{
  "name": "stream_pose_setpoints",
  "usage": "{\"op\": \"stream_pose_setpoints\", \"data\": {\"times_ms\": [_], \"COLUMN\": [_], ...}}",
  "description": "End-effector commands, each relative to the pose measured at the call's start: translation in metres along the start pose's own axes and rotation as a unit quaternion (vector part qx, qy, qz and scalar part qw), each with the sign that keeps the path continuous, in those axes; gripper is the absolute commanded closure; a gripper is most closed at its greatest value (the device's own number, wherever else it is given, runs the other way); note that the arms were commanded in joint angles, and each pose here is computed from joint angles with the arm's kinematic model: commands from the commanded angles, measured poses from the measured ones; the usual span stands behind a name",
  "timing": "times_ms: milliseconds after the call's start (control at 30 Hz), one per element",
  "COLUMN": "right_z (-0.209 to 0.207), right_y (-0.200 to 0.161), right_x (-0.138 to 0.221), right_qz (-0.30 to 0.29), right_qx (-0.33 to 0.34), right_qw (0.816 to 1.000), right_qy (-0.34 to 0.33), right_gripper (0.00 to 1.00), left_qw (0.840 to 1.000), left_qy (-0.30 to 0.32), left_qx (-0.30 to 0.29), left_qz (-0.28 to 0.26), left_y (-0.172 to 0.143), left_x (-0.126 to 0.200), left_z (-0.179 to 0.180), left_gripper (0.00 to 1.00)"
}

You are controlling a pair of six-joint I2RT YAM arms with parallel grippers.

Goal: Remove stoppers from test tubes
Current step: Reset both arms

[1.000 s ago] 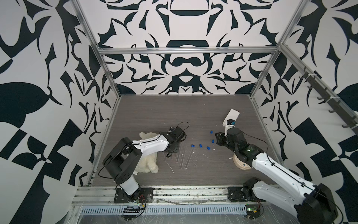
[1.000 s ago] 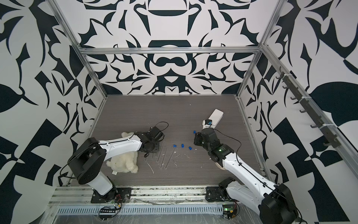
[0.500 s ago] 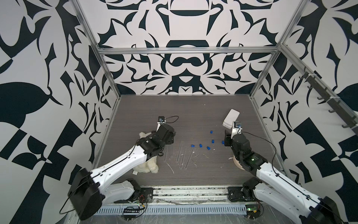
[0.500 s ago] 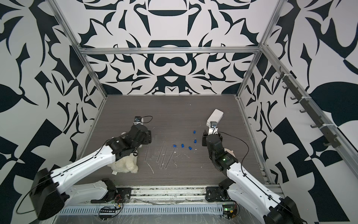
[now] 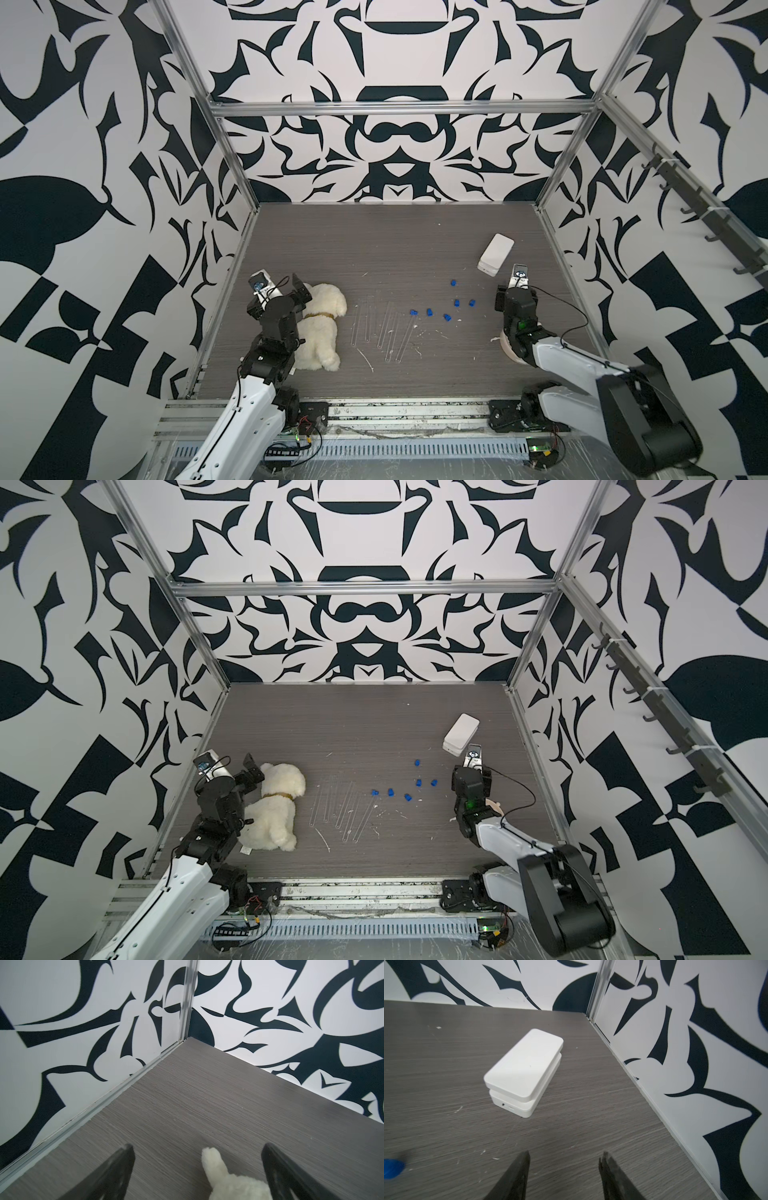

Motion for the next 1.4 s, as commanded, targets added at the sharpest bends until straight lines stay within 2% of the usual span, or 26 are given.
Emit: {"op": "stream_pose_setpoints", "data": {"times_ms": [0,67,133,200,267,367,400,433,567,633,800,867,933,1000,1067,1367], "right_z": [0.007,0.010,0.013,0.014,0.014,0.009,0.009,0.008,0.008,0.011,0.014,0.014,0.015,0.015,0.015,0.016], "right_y": [0.033,0.036,0.019,0.017,0.015,0.014,0.015,0.013,0.013,0.014,0.015,0.015,0.015,0.015,0.015,0.016], "right_x": [-0.011,-0.022,-0.037,-0.040,-0.043,-0.050,-0.049,-0.050,-0.050,-0.050,-0.050,-0.051,-0.050,-0.051,-0.051,-0.050], "right_qz": [-0.062,-0.069,-0.059,-0.086,-0.053,-0.035,-0.037,-0.036,-0.036,-0.035,-0.037,-0.037,-0.038,-0.038,-0.038,-0.040], "right_qx": [-0.018,0.003,-0.011,-0.002,-0.019,-0.021,-0.027,-0.021,-0.020,-0.016,-0.009,-0.009,-0.009,-0.007,-0.007,-0.008], "right_qw": [0.998,0.998,0.998,0.996,0.998,0.999,0.999,0.999,0.999,0.999,0.999,0.999,0.999,0.998,0.998,0.998], "right_qy": [0.014,0.006,0.014,0.012,0.036,0.018,0.020,0.013,0.014,0.026,0.036,0.037,0.038,0.039,0.040,0.042], "right_gripper": [0.43,0.43,0.43,0.43,0.43,0.39,0.05,0.00,0.00,0.00,0.00,0.00,0.00,0.00,0.00,0.00], "left_qw": [0.999,0.999,0.998,0.998,0.997,0.997,0.998,0.998,0.999,0.999,0.997,0.996,0.994,0.996,0.994,0.993], "left_qy": [0.001,0.016,0.030,0.045,0.054,0.051,0.047,0.042,0.032,0.006,-0.012,-0.033,-0.011,-0.028,-0.017,-0.029], "left_qx": [-0.004,0.000,0.007,0.016,0.022,0.027,0.025,0.016,-0.013,-0.028,-0.047,-0.071,-0.072,-0.075,-0.075,-0.083], "left_qz": [-0.040,-0.049,-0.049,-0.045,-0.041,-0.042,-0.043,-0.051,-0.020,-0.020,0.051,0.035,0.087,0.039,0.079,0.074], "left_y": [0.007,0.004,0.000,-0.003,-0.007,-0.015,-0.018,-0.018,-0.034,-0.036,-0.054,-0.058,-0.062,-0.058,-0.062,-0.063], "left_x": [-0.007,-0.016,-0.027,-0.039,-0.052,-0.067,-0.071,-0.078,-0.097,-0.104,-0.117,-0.128,-0.127,-0.128,-0.127,-0.129], "left_z": [0.005,0.016,0.027,0.038,0.049,0.053,0.053,0.052,0.049,0.041,0.033,0.024,0.023,0.023,0.022,0.019], "left_gripper": [0.01,0.01,0.00,0.00,0.01,0.00,0.01,0.00,0.01,0.00,0.00,0.00,0.01,0.01,0.01,0.01]}}
Point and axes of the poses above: each gripper's point midway between its finger pads, its own x axis back along the fingers, its own z axis along the line the jaws close on, y = z × x, the point moved 4 cm from there along x, back along the fingers, and after that the axes turned 15 degrees about x, right-handed, at the moved point
